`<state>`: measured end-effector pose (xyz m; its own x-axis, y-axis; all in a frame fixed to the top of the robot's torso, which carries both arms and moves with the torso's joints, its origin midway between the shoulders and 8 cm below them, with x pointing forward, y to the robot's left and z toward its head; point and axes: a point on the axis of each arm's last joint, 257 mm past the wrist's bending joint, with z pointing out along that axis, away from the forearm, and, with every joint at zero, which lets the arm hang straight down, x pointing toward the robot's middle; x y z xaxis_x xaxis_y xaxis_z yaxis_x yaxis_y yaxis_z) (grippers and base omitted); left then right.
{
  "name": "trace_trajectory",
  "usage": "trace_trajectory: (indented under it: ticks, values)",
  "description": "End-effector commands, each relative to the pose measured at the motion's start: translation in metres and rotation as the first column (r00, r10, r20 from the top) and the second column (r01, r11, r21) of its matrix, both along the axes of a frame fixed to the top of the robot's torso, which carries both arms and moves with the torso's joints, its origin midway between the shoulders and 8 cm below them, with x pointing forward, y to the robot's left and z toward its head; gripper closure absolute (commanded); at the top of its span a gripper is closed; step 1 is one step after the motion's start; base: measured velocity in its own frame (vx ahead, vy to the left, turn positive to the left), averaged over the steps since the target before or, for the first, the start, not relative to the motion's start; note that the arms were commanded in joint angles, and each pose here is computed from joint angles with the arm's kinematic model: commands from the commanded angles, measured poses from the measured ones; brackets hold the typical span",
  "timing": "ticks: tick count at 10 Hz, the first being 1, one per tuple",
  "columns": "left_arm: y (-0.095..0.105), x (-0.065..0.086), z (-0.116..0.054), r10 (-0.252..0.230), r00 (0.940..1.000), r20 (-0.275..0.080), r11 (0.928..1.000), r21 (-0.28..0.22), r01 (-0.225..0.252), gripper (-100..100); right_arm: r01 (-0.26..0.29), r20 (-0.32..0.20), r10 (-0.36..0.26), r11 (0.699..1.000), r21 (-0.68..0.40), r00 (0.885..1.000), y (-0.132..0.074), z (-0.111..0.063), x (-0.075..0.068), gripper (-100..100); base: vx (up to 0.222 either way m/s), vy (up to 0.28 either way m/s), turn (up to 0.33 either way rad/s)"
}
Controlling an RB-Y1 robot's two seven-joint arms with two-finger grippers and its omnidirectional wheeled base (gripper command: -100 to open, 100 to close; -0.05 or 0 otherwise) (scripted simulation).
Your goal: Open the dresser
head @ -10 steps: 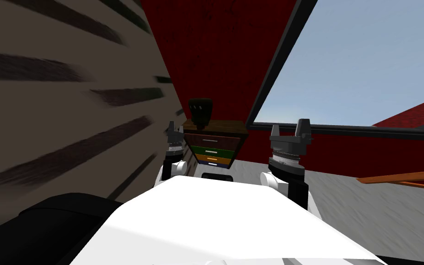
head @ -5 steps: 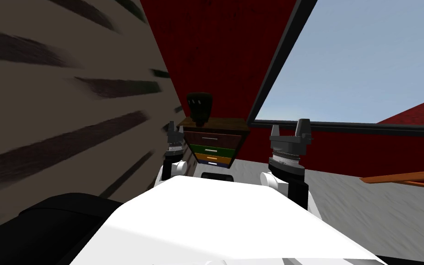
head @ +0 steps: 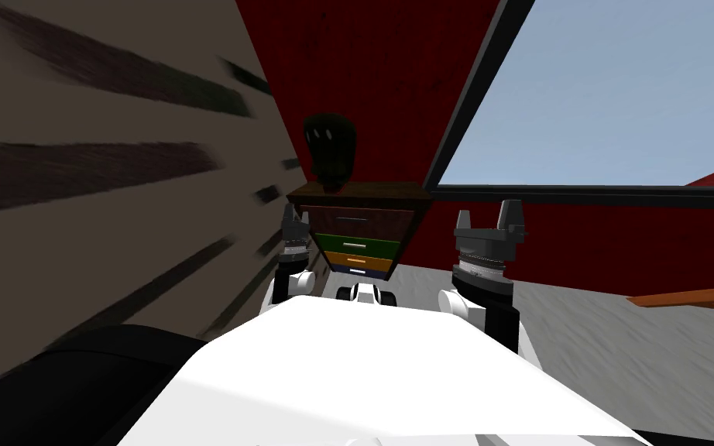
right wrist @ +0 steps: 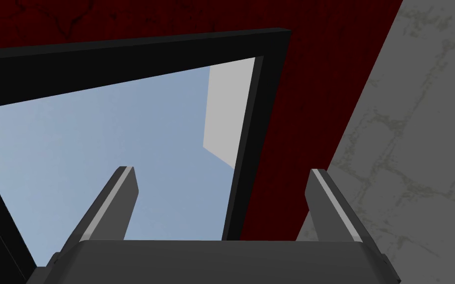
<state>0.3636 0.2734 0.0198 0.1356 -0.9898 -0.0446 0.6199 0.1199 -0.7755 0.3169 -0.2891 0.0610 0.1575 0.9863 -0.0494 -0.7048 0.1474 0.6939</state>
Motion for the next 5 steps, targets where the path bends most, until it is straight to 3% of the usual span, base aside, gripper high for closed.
trace_trajectory:
  ticks: [1, 5]
  values:
    - [-0.007, 0.006, -0.006, -0.028, 0.9989, -0.036, 0.9985, 0.046, 0.03, -100, 0.0, 0.0, 0.0, 1.0, 0.0, 1.0, 0.0, 0.0, 0.0, 0, 0.002, -0.005, -0.022]
    - [-0.013, 0.018, -0.021, -0.054, 0.9923, -0.112, 0.9956, 0.07, 0.062, -100, 0.0, -0.001, 0.0, 1.0, 0.0, 1.0, 0.0, 0.0, 0.0, 0, 0.001, -0.007, -0.027]
